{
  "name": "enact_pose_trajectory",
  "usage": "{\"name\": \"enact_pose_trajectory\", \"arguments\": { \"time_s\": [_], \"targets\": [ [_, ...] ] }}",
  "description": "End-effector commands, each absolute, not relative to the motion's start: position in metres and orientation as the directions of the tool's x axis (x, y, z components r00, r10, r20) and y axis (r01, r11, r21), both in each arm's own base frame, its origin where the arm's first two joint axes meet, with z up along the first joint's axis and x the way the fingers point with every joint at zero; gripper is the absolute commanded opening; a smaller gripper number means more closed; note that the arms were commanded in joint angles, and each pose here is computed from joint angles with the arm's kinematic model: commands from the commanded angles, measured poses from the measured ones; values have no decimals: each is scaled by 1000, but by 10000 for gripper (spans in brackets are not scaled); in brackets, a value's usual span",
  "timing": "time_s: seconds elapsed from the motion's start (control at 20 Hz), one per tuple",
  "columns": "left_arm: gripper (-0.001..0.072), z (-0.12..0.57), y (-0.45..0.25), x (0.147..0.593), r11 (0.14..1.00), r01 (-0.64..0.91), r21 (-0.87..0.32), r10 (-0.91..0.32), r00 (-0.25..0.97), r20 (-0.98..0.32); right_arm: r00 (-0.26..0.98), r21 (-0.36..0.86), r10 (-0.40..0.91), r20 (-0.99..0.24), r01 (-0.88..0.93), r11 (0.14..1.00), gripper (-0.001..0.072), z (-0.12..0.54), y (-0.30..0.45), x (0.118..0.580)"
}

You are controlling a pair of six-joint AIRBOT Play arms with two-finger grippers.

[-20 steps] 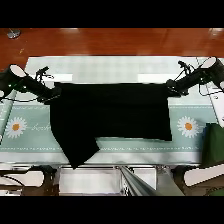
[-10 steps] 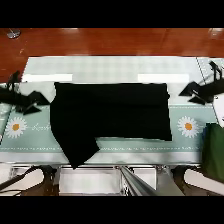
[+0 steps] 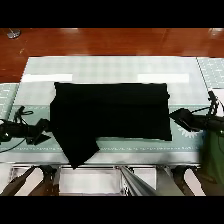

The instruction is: Fold the shirts.

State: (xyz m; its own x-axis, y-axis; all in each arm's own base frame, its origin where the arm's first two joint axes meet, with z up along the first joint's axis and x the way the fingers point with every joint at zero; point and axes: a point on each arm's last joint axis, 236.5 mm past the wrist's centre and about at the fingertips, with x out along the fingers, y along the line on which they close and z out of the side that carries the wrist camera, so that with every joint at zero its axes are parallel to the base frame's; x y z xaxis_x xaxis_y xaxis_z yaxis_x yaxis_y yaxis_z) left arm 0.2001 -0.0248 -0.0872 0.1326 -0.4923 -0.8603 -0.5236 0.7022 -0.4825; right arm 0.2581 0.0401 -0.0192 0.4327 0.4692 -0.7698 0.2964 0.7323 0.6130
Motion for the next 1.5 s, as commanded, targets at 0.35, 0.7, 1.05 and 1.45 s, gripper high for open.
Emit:
{"name": "enact_pose_trajectory", "arguments": {
  "time_s": [0.35, 0.7, 1.05, 1.45],
  "targets": [
    [700, -103, -89, 171, 759, -388, -523, -563, 14, -827, 476, 647, 472, -742, 321, 692, 623, -19, 43, 257],
    [26, -97, -95, 173, 771, -322, -550, -578, 10, -816, 246, 401, 317, -916, 543, 737, 622, -66, -6, 194],
    [26, -98, -94, 175, 771, -322, -549, -575, 19, -818, 133, 439, 449, -884, 567, 697, 622, -88, 27, 165],
    [26, -96, -97, 179, 758, -331, -562, -586, 35, -810, 215, 581, 578, -787, 574, 577, 617, -99, 46, 202]
  ]
}}
